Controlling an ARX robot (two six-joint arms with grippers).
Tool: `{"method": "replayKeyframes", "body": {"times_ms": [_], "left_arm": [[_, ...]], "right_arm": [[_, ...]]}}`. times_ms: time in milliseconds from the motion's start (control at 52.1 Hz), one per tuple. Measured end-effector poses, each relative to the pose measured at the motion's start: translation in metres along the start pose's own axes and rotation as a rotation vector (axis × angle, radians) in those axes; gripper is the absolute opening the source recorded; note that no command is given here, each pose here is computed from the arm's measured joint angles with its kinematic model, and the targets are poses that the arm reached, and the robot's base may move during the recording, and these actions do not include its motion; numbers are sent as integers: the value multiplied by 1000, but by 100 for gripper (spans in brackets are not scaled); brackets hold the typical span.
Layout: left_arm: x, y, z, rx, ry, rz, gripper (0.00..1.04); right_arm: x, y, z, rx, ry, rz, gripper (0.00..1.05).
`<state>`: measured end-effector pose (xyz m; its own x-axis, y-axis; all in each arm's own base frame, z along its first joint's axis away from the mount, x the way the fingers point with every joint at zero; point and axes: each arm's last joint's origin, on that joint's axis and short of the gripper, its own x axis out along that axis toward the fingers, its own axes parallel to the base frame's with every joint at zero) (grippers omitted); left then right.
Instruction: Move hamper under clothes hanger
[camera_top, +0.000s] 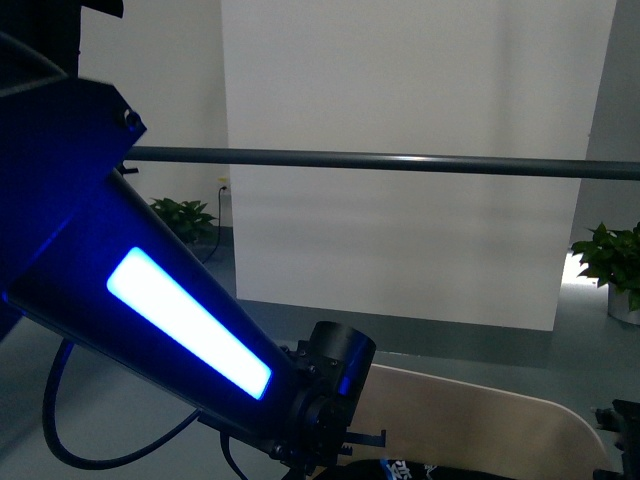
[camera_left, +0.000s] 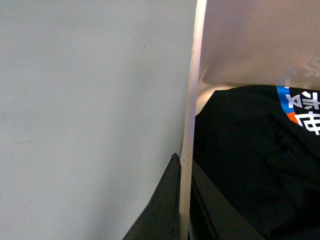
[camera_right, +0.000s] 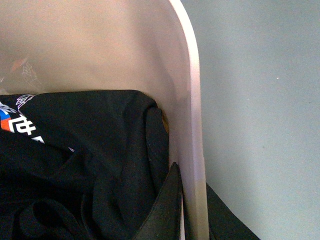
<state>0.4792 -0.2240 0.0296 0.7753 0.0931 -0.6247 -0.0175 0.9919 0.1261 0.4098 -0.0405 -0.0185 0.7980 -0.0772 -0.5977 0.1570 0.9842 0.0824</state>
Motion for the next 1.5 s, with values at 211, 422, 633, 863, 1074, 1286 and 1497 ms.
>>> {"method": "replayKeyframes", "body": {"times_ms": [211, 422, 633, 863, 1074, 1286, 1497], "left_arm": [[15, 5, -6, 3, 41, 26, 4], [21, 13, -12, -13, 81, 62, 4], [22, 16, -16, -19, 106, 83, 4], [24, 20, -25, -26, 155, 99, 4], [34, 16, -44, -13, 225, 108, 4], [38, 8, -44, -12, 237, 110, 10], [39, 6, -45, -20, 242, 98, 35]], "right_arm": [[17, 8, 1, -14, 27, 14, 3], [37, 18, 4, -34, 57, 43, 3], [49, 22, 2, -45, 86, 55, 3], [57, 29, 3, -61, 92, 67, 3], [66, 31, 0, -67, 99, 70, 3], [67, 31, -2, -68, 100, 67, 3], [68, 29, -2, -67, 98, 66, 3]]}}
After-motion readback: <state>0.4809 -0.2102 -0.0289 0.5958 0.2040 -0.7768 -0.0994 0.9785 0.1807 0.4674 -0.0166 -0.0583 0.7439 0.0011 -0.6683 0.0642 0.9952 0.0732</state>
